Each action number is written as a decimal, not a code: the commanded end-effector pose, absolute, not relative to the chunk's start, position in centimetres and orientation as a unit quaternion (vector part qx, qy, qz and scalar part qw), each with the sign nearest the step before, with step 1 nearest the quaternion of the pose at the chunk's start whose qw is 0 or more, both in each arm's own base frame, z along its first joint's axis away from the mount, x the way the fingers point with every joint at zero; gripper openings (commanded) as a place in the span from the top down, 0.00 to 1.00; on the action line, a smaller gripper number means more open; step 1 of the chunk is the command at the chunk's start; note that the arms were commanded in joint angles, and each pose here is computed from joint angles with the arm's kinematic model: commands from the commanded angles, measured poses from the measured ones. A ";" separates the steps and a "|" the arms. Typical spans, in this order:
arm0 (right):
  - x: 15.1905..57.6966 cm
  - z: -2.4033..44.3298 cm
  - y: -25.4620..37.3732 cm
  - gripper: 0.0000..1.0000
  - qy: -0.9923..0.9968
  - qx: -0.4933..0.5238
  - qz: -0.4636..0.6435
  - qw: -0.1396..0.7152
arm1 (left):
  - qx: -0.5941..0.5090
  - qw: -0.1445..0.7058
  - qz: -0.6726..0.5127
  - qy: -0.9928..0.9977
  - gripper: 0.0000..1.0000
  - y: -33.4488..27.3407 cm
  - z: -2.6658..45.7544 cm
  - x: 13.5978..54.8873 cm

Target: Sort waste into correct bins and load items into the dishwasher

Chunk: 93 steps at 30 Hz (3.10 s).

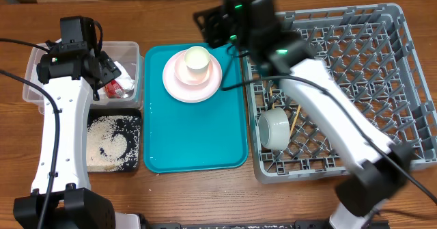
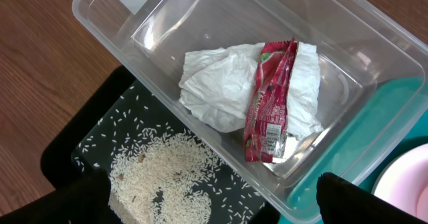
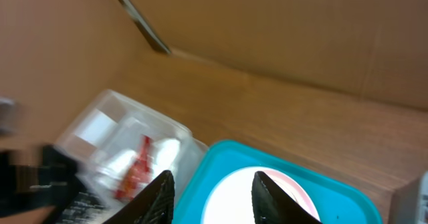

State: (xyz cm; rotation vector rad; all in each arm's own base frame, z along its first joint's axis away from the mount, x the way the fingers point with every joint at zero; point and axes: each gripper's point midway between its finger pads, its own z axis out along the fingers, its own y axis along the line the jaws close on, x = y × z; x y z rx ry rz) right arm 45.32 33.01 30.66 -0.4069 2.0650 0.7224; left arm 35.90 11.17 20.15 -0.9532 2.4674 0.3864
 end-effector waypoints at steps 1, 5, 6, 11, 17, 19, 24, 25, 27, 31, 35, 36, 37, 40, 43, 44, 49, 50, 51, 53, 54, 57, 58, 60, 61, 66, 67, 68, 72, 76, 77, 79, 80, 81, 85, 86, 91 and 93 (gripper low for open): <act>47.0 23.3 35.8 0.62 0.853 -0.205 0.212 0.431 | -0.356 0.251 0.131 0.890 0.00 11.2 21.5 36.2; 47.8 18.3 38.2 0.72 0.850 -0.243 0.138 0.447 | -0.356 0.251 0.131 0.890 0.00 11.2 21.5 36.2; 47.9 17.4 38.7 0.73 0.846 -0.254 0.119 0.453 | -0.356 0.251 0.131 0.890 0.00 11.2 21.5 36.2; 47.3 13.7 40.6 0.73 0.840 -0.299 0.091 0.443 | -0.356 0.251 0.131 0.890 0.00 11.2 21.5 36.2; 46.9 11.3 40.5 0.73 0.849 -0.306 0.082 0.423 | -0.356 0.251 0.131 0.890 0.00 11.2 21.5 36.2; 46.9 11.1 40.1 0.73 0.852 -0.306 0.079 0.417 | -0.356 0.251 0.131 0.890 0.00 11.2 21.5 36.2; 46.6 10.3 39.4 0.73 0.861 -0.308 0.070 0.399 | -0.356 0.251 0.131 0.890 0.00 11.2 21.5 36.2; 46.5 10.1 39.3 0.73 0.862 -0.309 0.068 0.395 | -0.356 0.251 0.131 0.890 0.00 11.2 21.5 36.2; 46.3 9.9 39.1 0.73 0.865 -0.311 0.066 0.389 | -0.356 0.251 0.131 0.891 0.00 11.2 21.5 36.2; 46.0 9.4 38.7 0.73 0.869 -0.313 0.060 0.378 | -0.356 0.251 0.131 0.890 0.00 11.2 21.5 36.2; 45.8 9.0 38.2 0.73 0.874 -0.314 0.055 0.366 | -0.356 0.251 0.131 0.890 0.00 11.2 21.5 36.2; 45.7 8.8 38.1 0.73 0.875 -0.315 0.054 0.363 | -0.356 0.251 0.131 0.890 0.00 11.2 21.5 36.2; 45.6 8.7 38.0 0.73 0.877 -0.316 0.052 0.360 | -0.356 0.251 0.131 0.891 0.00 11.2 21.5 36.2; 45.5 8.5 37.9 0.78 0.878 -0.317 0.050 0.355 | -0.356 0.251 0.131 0.890 0.00 11.2 21.5 36.2; 45.5 8.5 37.9 0.83 0.878 -0.317 0.050 0.354 | -0.356 0.251 0.131 0.891 0.00 11.2 21.5 36.2; 45.5 8.5 37.9 0.85 0.878 -0.317 0.050 0.354 | -0.356 0.251 0.131 0.890 0.00 11.2 21.5 36.2; 45.2 8.2 37.6 0.87 0.882 -0.319 0.046 0.345 | -0.356 0.251 0.131 0.890 0.00 11.2 21.5 36.2; 45.1 8.1 37.6 0.87 0.882 -0.319 0.046 0.344 | -0.356 0.251 0.131 0.890 0.00 11.2 21.5 36.2; 45.1 8.1 37.5 0.87 0.882 -0.320 0.045 0.343 | -0.356 0.251 0.131 0.890 0.00 11.2 21.5 36.2; 45.1 8.1 37.5 0.87 0.882 -0.320 0.045 0.343 | -0.356 0.251 0.131 0.890 0.00 11.2 21.5 36.2; 45.1 8.1 37.5 0.87 0.882 -0.320 0.045 0.343 | -0.356 0.251 0.131 0.890 0.00 11.2 21.5 36.2; 44.9 7.9 37.4 0.87 0.884 -0.321 0.043 0.338 | -0.356 0.251 0.131 0.891 0.00 11.2 21.5 36.2; 44.9 7.8 37.3 0.87 0.884 -0.321 0.042 0.336 | -0.356 0.251 0.131 0.891 0.00 11.2 21.5 36.2; 44.8 7.8 37.3 0.87 0.885 -0.322 0.042 0.335 | -0.356 0.251 0.131 0.891 0.00 11.2 21.5 36.2; 44.8 7.8 37.3 0.86 0.885 -0.322 0.042 0.335 | -0.356 0.251 0.131 0.891 0.00 11.2 21.5 36.2; 44.9 7.8 37.3 0.89 0.885 -0.321 0.042 0.336 | -0.356 0.251 0.131 0.891 0.00 11.2 21.5 36.2; 45.0 7.9 37.4 0.94 0.884 -0.321 0.043 0.338 | -0.356 0.251 0.131 0.891 0.00 11.2 21.5 36.2; 45.0 8.1 37.4 0.96 0.883 -0.320 0.043 0.341 | -0.356 0.251 0.131 0.890 0.00 11.2 21.5 36.2; 45.4 9.8 37.7 0.96 0.878 -0.316 0.049 0.357 | -0.356 0.251 0.131 0.890 0.00 11.2 21.5 36.2; 45.4 14.8 37.7 0.96 0.866 -0.308 0.063 0.389 | -0.356 0.251 0.131 0.891 0.00 11.2 21.5 36.2; 45.3 16.3 37.7 0.96 0.862 -0.305 0.068 0.399 | -0.356 0.251 0.131 0.890 0.00 11.2 21.5 36.2; 45.0 19.8 37.3 0.96 0.852 -0.297 0.080 0.422 | -0.356 0.251 0.131 0.890 0.00 11.2 21.5 36.2; 44.8 21.4 37.0 0.96 0.848 -0.294 0.085 0.433 | -0.356 0.251 0.131 0.890 0.00 11.2 21.5 36.2; 44.5 23.3 36.5 0.96 0.843 -0.290 0.093 0.443 | -0.356 0.251 0.131 0.890 0.00 11.2 21.5 36.2; 43.5 29.1 34.1 0.96 0.828 -0.280 0.133 0.467 | -0.356 0.251 0.131 0.890 0.00 11.2 21.5 36.2; 43.3 30.3 33.4 0.96 0.824 -0.280 0.148 0.470 | -0.356 0.251 0.131 0.891 0.00 11.2 21.5 36.2; 42.7 35.0 29.1 0.96 0.798 -0.282 0.272 0.459 | -0.356 0.251 0.131 0.890 0.00 11.2 21.5 36.2; 43.0 35.9 26.9 0.96 0.786 -0.276 0.335 0.440 | -0.356 0.251 0.131 0.890 0.00 11.2 21.5 36.2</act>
